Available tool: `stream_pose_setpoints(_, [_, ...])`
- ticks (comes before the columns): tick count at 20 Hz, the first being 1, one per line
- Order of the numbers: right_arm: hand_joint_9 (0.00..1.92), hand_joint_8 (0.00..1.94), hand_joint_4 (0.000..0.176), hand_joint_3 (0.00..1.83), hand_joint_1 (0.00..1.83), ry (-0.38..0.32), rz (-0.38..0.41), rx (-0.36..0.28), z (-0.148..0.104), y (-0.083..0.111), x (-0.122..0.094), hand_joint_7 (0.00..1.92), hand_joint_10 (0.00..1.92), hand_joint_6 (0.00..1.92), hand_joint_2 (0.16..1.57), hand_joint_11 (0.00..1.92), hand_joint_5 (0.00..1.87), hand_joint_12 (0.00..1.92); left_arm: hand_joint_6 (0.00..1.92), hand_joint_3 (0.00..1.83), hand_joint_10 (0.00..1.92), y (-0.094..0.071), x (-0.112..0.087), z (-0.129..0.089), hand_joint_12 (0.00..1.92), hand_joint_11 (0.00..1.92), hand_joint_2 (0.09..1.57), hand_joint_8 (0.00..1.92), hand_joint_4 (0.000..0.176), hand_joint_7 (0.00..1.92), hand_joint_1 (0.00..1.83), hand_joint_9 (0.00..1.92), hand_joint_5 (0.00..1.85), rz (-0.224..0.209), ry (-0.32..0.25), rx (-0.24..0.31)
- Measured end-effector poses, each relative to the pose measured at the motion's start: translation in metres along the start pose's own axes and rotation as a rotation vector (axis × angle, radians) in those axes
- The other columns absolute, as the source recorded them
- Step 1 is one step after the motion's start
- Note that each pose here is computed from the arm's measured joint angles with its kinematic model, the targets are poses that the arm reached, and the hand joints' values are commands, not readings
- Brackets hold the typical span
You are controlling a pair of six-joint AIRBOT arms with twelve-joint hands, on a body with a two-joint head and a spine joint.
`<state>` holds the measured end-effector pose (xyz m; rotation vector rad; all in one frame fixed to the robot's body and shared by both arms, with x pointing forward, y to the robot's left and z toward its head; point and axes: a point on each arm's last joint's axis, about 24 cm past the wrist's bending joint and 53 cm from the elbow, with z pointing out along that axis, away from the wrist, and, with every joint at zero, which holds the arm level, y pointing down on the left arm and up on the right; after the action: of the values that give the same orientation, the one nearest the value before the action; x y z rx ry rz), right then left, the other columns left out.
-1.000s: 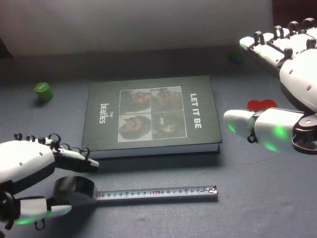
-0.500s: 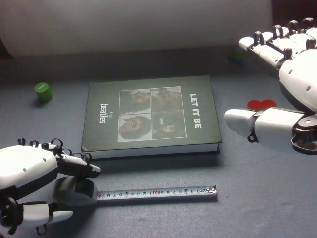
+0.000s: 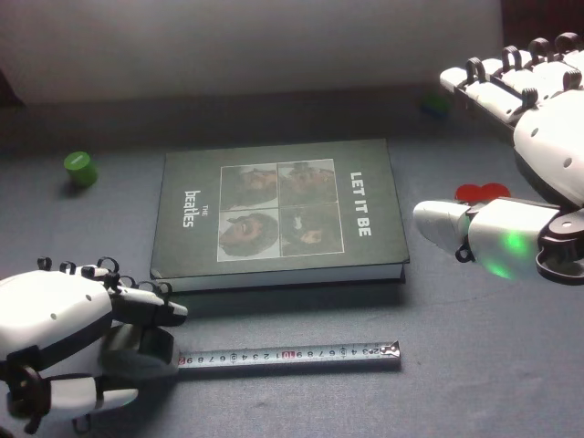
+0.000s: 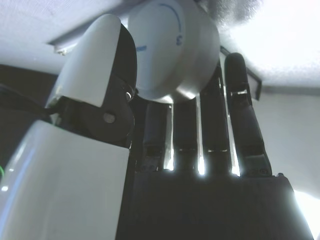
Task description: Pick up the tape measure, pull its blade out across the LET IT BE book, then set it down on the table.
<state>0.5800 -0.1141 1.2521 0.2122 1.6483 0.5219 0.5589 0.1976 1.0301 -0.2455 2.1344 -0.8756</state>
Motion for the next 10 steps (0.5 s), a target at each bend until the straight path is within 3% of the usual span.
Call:
stream_pose_setpoints(3, [0.03, 0.0, 0.047, 0.0, 0.04, -0.002, -0.004, -0.003, -0.0001, 0.0004, -0.0001, 0.03, 0.0, 0.0, 1.15, 0.0, 0.0, 0.4, 0.01, 0.0, 0.02, 0.0004, 0.0026, 0.0003, 0.75, 0.49, 1.17, 0.01, 0.0, 0.82, 1.19, 0.84, 0.68, 0.013, 0.008, 0.001])
stream_pose_setpoints(4, [0.03, 0.0, 0.047, 0.0, 0.04, -0.002, -0.003, -0.003, -0.0001, 0.0005, 0.0, 0.03, 0.0, 0.0, 1.15, 0.0, 0.0, 0.4, 1.0, 0.0, 1.02, 0.0007, 0.0024, 0.0001, 0.74, 0.67, 1.19, 0.96, 0.0, 0.83, 1.32, 0.88, 0.65, 0.013, 0.007, 0.0])
stream_pose_setpoints(5, [0.03, 0.0, 0.047, 0.0, 0.04, -0.002, -0.004, -0.003, -0.0001, 0.0005, -0.0001, 0.03, 0.0, 0.0, 1.15, 0.0, 0.0, 0.4, 1.07, 0.0, 1.18, 0.0006, 0.0022, -0.0001, 1.49, 0.71, 1.19, 1.22, 0.0, 0.76, 1.45, 0.87, 0.68, 0.013, 0.005, 0.001])
stream_pose_setpoints(6, [0.03, 0.0, 0.047, 0.0, 0.04, -0.002, -0.004, -0.003, -0.0001, 0.0005, -0.0001, 0.03, 0.0, 0.0, 1.15, 0.0, 0.0, 0.4, 1.0, 0.0, 1.24, 0.0011, 0.0024, -0.0002, 1.63, 0.74, 1.18, 1.28, 0.0, 0.74, 1.47, 0.86, 0.74, 0.014, 0.006, 0.0])
stream_pose_setpoints(7, [0.03, 0.0, 0.047, 0.0, 0.04, -0.002, -0.004, -0.004, -0.0001, 0.0005, -0.0001, 0.03, 0.0, 0.0, 1.15, 0.0, 0.0, 0.41, 0.98, 0.0, 1.38, 0.0016, 0.0031, -0.0002, 1.31, 0.81, 1.19, 1.32, 0.0, 0.77, 1.38, 0.85, 0.78, 0.018, 0.009, -0.002])
stream_pose_setpoints(10, [0.03, 0.0, 0.047, 0.0, 0.04, -0.002, -0.004, -0.005, 0.0, 0.0011, 0.0003, 0.03, 0.0, 0.0, 1.15, 0.0, 0.0, 0.41, 0.85, 0.0, 1.37, 0.0013, 0.0054, -0.0004, 1.19, 0.94, 1.16, 1.28, 0.0, 0.8, 1.36, 0.88, 0.9, 0.013, 0.014, -0.005])
